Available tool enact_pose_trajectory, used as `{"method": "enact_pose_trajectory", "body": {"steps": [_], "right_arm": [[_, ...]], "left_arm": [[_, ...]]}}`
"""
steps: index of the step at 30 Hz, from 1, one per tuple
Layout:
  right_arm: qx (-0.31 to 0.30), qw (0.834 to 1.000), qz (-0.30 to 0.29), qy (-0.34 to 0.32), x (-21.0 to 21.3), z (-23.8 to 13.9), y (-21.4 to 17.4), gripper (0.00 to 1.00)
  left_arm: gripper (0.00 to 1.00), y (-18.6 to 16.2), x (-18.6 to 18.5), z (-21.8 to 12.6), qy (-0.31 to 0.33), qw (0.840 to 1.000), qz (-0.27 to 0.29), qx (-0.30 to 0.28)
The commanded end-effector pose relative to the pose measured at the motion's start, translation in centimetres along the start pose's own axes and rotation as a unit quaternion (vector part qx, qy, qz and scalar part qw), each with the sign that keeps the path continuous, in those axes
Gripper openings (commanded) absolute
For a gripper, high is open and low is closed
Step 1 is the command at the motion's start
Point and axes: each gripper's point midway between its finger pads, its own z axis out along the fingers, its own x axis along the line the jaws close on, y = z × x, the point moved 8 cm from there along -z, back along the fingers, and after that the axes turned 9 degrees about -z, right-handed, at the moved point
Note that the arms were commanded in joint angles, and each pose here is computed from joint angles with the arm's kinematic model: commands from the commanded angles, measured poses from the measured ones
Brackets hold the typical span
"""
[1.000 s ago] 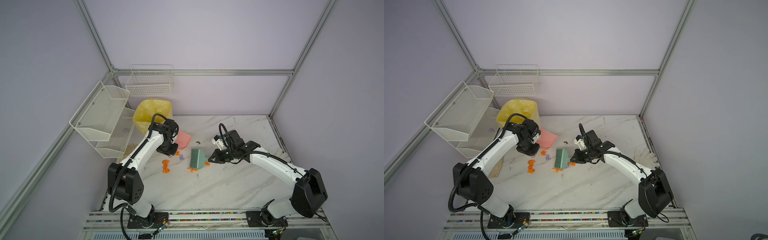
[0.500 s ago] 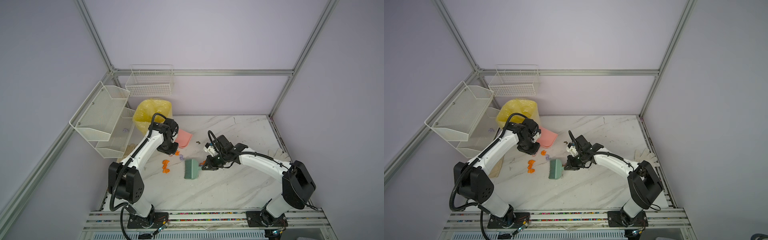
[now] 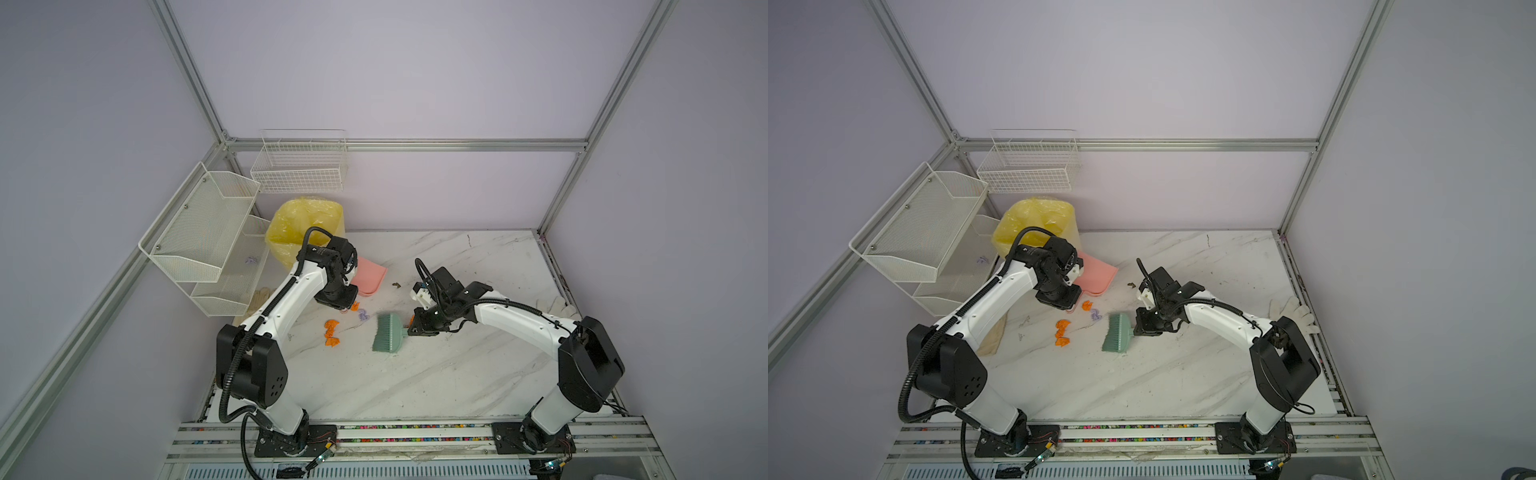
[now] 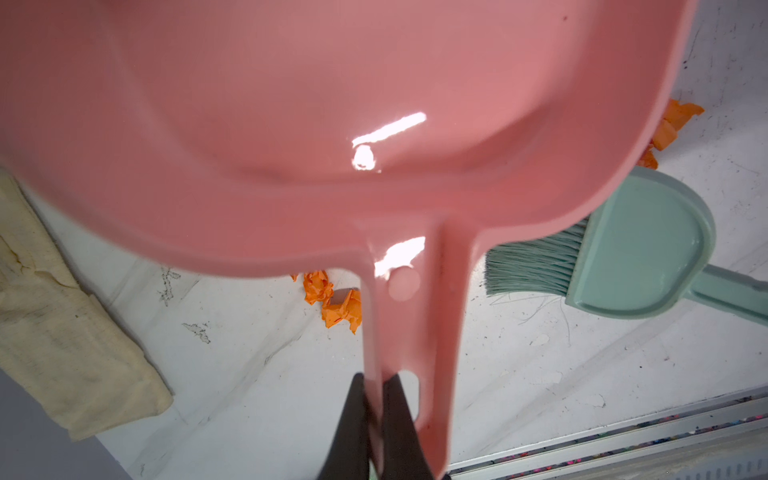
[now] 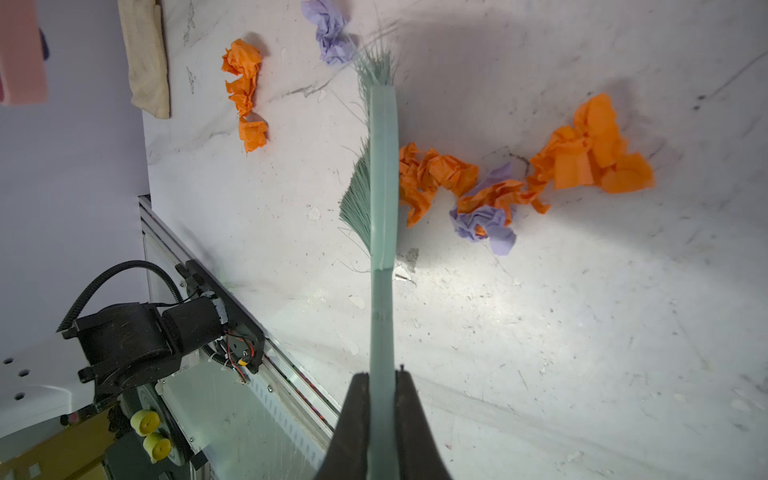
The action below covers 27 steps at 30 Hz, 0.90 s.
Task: Sweep away the paper scraps from the table
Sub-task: 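Sweep the scrap pile toward the pink dustpan with the right gripper's green brush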
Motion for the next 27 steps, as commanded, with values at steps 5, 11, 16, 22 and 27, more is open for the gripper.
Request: {"method": "enact_pose_trajectory", "body": {"steps": [5, 11, 16, 22, 27], "right_arm": [[0.010, 0.994, 0.045, -0.096, -5.1, -3.0, -1.3, 0.00], [0.000, 0.990, 0.069, -0.123, -7.2, -5.5, -2.2, 0.00], [-0.060, 0.995, 0.055, -0.059, -4.3, -9.3, -0.6, 0.00], [-0.116, 0.976, 0.059, -0.173, -5.2, -14.8, 1.2, 0.00], [-0.137, 0.952, 0.074, -0.262, -7.2, -16.2, 1.8, 0.00]], "left_arm": [[0.00, -1.1, -0.6, -0.2, -0.035, 0.999, 0.004, -0.003], [0.00, -1.3, -2.9, 0.4, -0.043, 0.998, 0.036, 0.006], [0.00, -1.7, -5.4, 1.5, -0.048, 0.996, 0.075, 0.026], [0.00, -2.8, -5.8, 2.8, -0.039, 0.993, 0.101, 0.054], [0.00, -4.2, -6.7, 4.0, 0.001, 0.990, 0.122, 0.075]]}}
